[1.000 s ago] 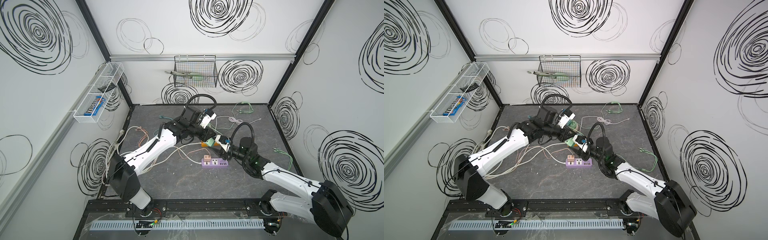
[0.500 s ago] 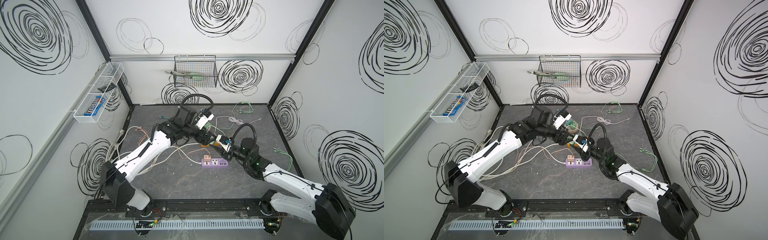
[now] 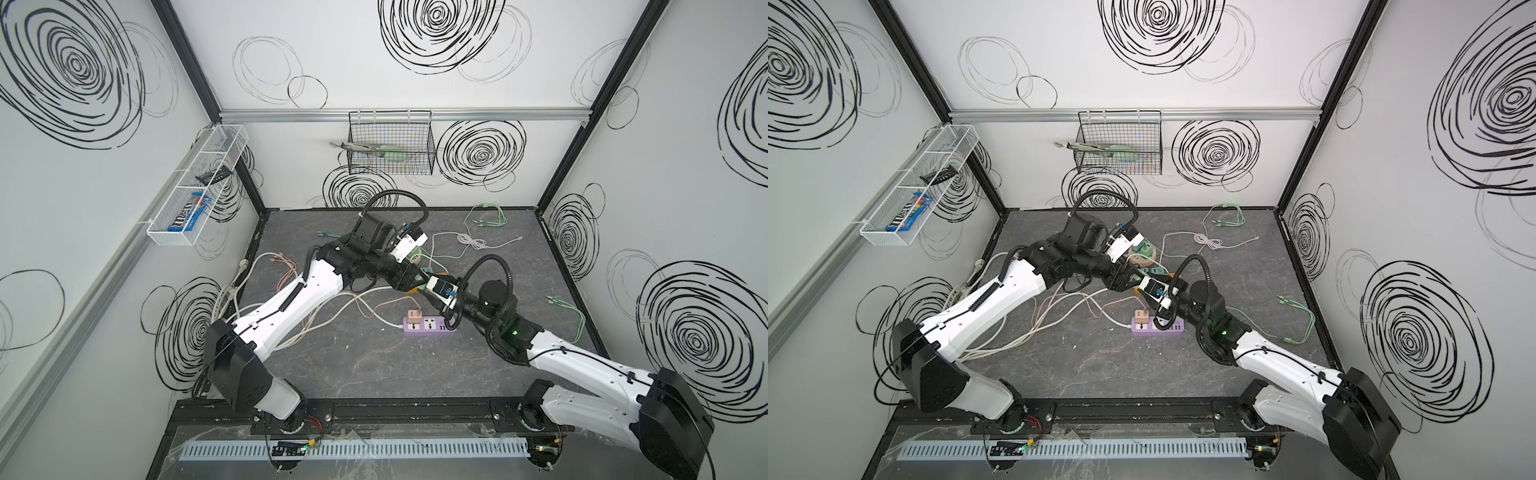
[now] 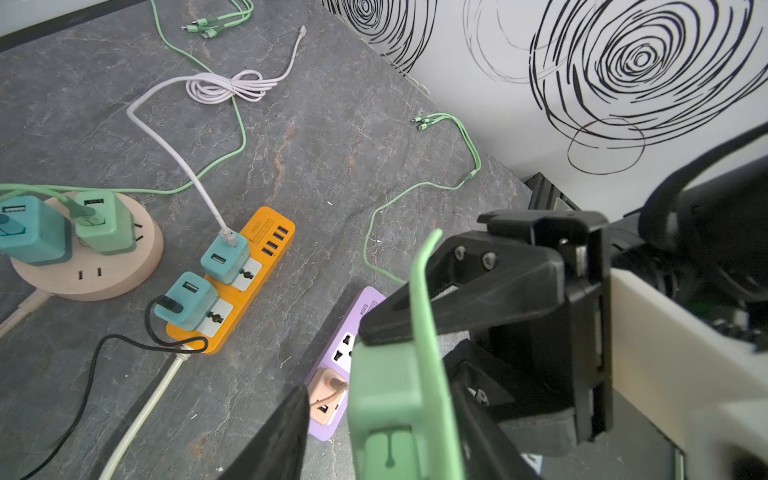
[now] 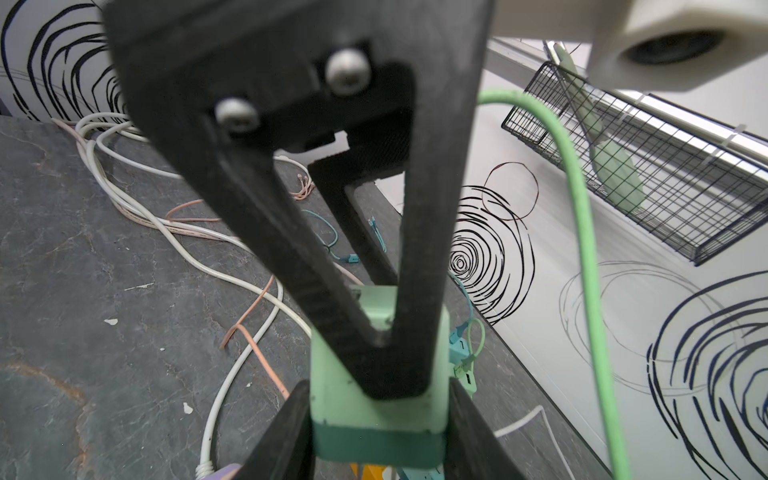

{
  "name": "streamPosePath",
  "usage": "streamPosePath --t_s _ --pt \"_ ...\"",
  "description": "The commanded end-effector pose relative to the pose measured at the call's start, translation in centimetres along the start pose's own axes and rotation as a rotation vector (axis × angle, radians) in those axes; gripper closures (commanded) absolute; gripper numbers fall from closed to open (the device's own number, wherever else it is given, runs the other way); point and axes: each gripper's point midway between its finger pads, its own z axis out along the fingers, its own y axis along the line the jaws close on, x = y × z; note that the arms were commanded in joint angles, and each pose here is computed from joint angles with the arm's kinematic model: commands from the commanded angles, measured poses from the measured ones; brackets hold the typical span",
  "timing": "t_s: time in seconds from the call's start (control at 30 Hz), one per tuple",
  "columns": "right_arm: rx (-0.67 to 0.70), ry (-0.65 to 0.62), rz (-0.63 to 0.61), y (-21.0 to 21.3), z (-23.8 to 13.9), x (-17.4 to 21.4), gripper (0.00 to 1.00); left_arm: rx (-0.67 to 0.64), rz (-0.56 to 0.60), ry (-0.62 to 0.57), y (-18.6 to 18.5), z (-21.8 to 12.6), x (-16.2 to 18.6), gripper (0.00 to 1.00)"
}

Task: Insert the plug
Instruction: 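Open the right gripper and withdraw it while the left gripper holds the charger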

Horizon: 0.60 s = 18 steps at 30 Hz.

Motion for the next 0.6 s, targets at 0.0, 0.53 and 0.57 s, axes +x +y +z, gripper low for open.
streamPosePath --t_s 0.0,0.53,0.57 --pt "0.042 -0.071 -0.029 -0.8 -0.5 -2.0 0.6 0.037 0.015 0.001 -0.5 0.5 -0.1 0.45" --pt "0.082 0.009 0.186 -2.0 -0.8 -1.4 0.17 -0.015 0.021 -0.014 0.7 0.2 -0.2 1.0" --pt "0.081 0.046 0.251 -2.1 -1.1 -1.1 0.07 -0.034 0.02 -0.027 1.0 0.0 -0.4 1.0"
